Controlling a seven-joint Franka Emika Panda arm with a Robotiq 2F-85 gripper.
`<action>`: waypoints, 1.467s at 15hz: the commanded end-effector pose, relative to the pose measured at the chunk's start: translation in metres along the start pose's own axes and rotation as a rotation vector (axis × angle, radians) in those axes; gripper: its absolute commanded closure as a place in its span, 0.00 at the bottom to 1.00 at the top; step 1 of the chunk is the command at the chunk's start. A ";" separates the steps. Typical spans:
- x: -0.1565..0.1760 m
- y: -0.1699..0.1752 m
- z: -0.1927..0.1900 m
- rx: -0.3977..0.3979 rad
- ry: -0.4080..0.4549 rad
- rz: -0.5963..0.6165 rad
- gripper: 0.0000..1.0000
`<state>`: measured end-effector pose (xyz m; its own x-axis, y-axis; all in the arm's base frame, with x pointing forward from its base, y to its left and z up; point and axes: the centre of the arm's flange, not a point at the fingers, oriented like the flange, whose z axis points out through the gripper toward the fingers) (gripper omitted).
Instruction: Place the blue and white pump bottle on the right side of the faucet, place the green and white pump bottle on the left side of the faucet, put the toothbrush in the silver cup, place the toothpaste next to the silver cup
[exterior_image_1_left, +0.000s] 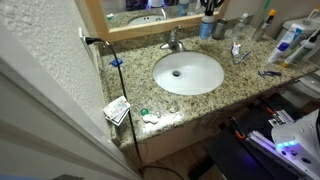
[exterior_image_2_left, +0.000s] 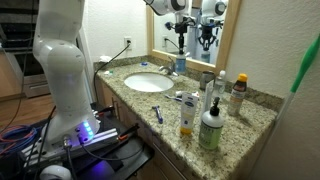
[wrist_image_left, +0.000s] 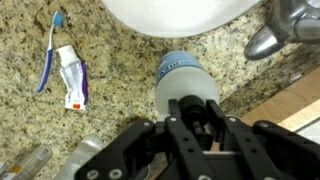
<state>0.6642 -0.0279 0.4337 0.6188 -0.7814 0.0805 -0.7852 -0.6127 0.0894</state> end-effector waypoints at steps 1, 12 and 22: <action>0.022 -0.030 0.008 0.011 -0.057 0.077 0.92; 0.014 -0.073 0.059 0.100 -0.021 0.205 0.92; 0.023 -0.053 0.055 0.080 -0.021 0.234 0.34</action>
<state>0.7229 -0.0168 0.3640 0.4082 -0.9091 0.0827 -0.9118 -0.4104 -0.0114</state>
